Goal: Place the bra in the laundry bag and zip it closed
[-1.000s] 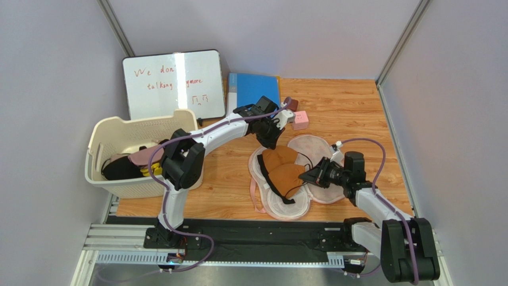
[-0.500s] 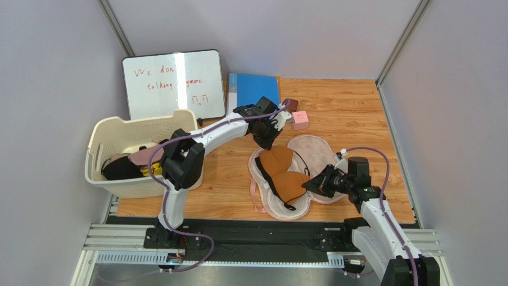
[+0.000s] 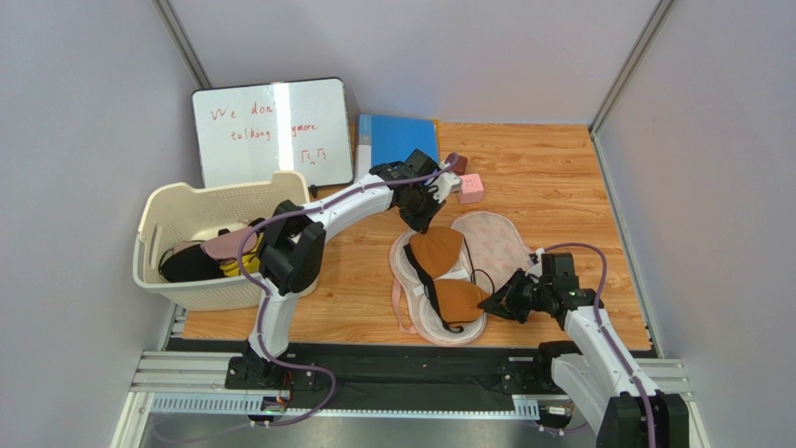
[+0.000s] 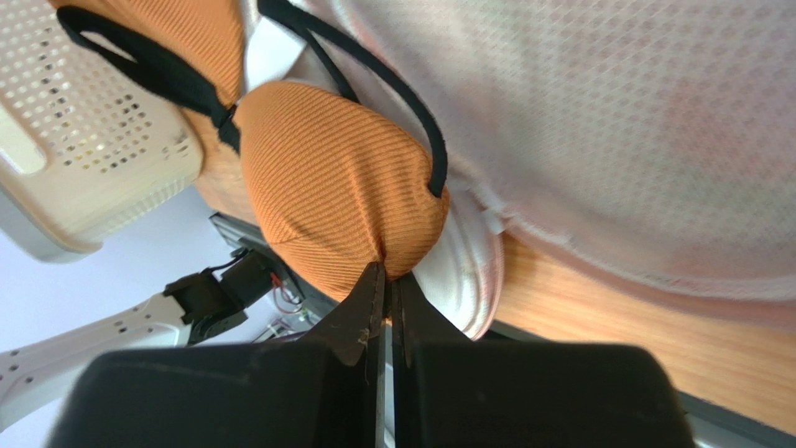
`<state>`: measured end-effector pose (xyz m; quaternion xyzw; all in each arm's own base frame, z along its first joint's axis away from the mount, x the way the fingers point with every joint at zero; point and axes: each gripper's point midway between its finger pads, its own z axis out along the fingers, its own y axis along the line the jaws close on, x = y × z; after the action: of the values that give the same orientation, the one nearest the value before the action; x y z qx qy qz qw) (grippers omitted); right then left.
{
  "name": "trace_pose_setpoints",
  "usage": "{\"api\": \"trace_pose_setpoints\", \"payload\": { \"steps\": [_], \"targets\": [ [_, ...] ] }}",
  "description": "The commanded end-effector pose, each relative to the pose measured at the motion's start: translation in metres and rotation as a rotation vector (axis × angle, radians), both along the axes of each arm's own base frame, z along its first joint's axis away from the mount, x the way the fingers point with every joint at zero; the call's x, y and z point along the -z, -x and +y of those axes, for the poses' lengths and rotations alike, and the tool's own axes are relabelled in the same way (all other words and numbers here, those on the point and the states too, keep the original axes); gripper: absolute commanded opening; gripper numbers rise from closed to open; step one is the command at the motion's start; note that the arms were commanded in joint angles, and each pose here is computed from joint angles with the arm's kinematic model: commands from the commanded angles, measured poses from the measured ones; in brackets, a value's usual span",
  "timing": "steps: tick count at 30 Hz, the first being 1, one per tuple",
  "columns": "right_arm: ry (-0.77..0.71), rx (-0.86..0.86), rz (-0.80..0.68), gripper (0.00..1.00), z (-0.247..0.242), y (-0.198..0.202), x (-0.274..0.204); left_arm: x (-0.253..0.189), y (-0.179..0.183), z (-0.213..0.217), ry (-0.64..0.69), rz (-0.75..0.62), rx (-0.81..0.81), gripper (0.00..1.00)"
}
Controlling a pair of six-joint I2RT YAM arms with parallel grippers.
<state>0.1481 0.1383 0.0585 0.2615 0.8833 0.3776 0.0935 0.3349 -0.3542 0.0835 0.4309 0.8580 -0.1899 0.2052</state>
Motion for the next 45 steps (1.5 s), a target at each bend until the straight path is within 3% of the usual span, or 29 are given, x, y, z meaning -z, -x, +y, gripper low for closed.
{"api": "trace_pose_setpoints", "payload": {
  "steps": [1, 10, 31, 41, 45],
  "targets": [
    [0.069, -0.014, -0.021, 0.0, -0.007, -0.018, 0.014, 0.002, -0.006, -0.009, 0.002, -0.028, 0.027, 0.0],
    [0.174, -0.072, -0.132, 0.0, -0.018, -0.042, 0.012, 0.011, -0.005, -0.006, -0.025, -0.025, 0.018, 0.0],
    [0.092, -0.172, -0.179, 0.0, 0.013, -0.022, -0.034, 0.001, 0.013, 0.01, -0.082, -0.036, 0.045, 0.0],
    [-0.184, -0.186, -0.11, 0.0, 0.043, -0.009, -0.072, 0.017, 0.009, 0.013, -0.117, -0.029, 0.037, 0.0],
    [-0.246, -0.165, -0.014, 0.0, 0.047, 0.001, -0.059, 0.019, 0.01, 0.01, -0.108, -0.019, 0.037, 0.0]
  ]
}}
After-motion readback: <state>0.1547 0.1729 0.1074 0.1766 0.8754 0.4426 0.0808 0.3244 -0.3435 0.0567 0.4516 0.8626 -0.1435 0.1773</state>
